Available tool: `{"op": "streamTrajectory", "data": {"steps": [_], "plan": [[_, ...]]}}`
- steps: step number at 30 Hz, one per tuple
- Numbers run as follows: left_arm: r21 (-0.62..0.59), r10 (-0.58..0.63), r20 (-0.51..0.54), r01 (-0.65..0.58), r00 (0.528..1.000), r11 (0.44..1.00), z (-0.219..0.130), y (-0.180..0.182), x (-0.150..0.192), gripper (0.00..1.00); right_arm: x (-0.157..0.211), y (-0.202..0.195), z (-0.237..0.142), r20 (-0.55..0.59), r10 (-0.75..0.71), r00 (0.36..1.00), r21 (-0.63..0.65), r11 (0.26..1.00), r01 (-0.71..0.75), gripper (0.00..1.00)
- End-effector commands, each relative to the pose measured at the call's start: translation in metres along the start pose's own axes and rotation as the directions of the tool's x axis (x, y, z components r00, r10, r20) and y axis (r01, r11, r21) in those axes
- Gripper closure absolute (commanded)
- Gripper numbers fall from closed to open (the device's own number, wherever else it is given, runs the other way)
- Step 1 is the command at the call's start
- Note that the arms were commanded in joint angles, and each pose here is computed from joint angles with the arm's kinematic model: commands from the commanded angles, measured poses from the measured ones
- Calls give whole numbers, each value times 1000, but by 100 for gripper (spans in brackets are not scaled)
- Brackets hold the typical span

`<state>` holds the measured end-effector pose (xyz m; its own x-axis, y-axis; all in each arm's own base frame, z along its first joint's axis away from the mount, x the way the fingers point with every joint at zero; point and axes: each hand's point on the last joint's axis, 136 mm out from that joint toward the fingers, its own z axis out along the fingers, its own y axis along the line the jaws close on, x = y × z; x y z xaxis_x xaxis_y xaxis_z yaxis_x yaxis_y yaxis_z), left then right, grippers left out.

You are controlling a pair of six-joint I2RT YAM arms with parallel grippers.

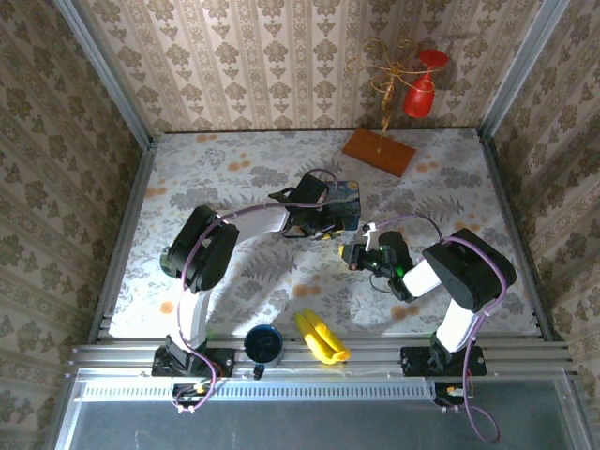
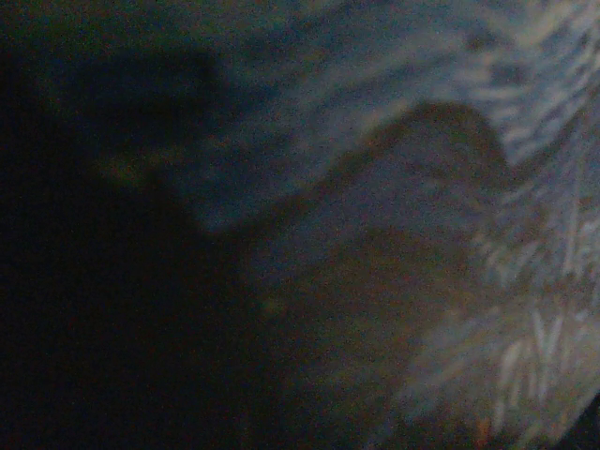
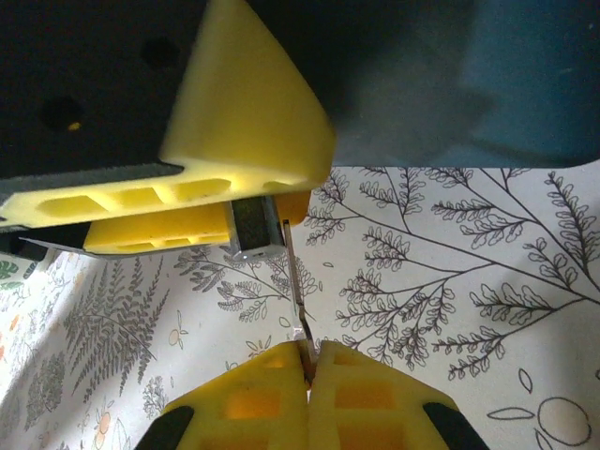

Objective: Unlock the padlock with the key

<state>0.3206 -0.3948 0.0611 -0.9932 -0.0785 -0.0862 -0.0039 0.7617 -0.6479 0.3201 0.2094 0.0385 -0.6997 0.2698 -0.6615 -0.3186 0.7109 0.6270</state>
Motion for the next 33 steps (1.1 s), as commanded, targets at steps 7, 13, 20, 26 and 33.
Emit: {"op": "streamTrajectory", "data": {"steps": [7,13,20,26,33], "plan": [[23,-15,-45,16,999,1000,-5,-5,10,100,-11,7,6,15,6,1000,-29,1000,-6,100],[23,-15,-51,16,999,1000,-3,-5,11,100,-12,10,7,8,4,1000,-41,999,-3,100],[28,-13,-30,13,999,1000,-7,-8,6,100,-4,7,2,-7,1,1000,-34,999,-1,100],[30,-13,-25,14,1000,999,-8,-9,5,100,8,3,-3,-32,6,999,-25,1000,-6,100],[35,-14,-16,14,1000,999,-9,-11,2,100,10,3,-3,-32,10,999,-35,999,-11,100]]}}
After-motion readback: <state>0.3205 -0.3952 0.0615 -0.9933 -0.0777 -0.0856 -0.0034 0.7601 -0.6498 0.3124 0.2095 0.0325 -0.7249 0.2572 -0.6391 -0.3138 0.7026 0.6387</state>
